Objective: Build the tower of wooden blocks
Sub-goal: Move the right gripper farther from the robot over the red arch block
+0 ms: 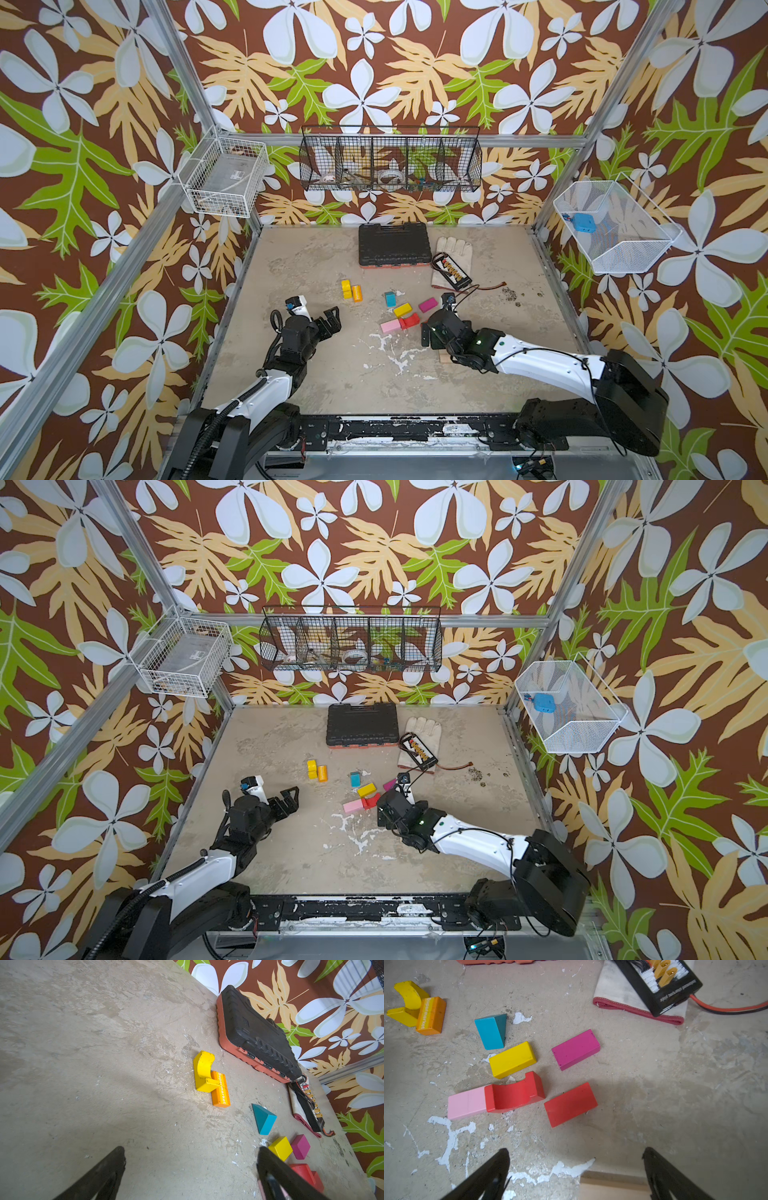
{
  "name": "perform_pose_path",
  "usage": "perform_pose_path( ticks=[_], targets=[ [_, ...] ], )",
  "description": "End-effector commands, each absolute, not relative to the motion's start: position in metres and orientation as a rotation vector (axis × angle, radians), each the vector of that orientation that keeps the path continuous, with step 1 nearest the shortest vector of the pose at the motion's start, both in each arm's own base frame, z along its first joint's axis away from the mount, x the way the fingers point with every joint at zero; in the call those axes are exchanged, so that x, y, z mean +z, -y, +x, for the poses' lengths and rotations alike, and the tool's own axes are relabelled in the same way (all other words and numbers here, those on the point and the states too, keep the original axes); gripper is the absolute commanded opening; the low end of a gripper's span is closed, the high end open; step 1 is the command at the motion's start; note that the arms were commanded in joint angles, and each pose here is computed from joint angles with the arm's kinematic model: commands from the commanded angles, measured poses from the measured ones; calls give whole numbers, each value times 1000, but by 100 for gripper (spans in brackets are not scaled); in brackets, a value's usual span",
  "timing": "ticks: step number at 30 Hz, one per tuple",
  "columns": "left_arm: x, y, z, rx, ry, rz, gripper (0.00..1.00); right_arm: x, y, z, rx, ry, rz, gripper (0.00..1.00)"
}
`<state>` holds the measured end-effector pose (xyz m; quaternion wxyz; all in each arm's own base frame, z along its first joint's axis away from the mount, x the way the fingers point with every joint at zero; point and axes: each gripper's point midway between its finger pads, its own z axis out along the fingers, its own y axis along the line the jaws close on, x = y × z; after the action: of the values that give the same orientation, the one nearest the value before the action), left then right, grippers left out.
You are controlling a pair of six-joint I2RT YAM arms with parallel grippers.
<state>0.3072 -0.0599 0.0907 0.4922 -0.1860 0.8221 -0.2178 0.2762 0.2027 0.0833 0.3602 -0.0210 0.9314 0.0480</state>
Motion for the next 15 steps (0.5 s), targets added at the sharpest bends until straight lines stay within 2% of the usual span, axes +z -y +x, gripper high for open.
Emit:
perform_pose_path(
  ticks=[1, 9, 15],
  targets=[
    [100, 61, 309, -544, -1954, -430, 100, 77, -214, 287, 136, -2423, -81, 99],
    [101, 62, 309, -547, -1949, -424, 100, 61, -219, 311, 94, -2461, -74, 97],
    [100, 63, 310, -548, -1956, -420, 100, 69, -234, 322, 136, -2437, -117, 81]
  ],
)
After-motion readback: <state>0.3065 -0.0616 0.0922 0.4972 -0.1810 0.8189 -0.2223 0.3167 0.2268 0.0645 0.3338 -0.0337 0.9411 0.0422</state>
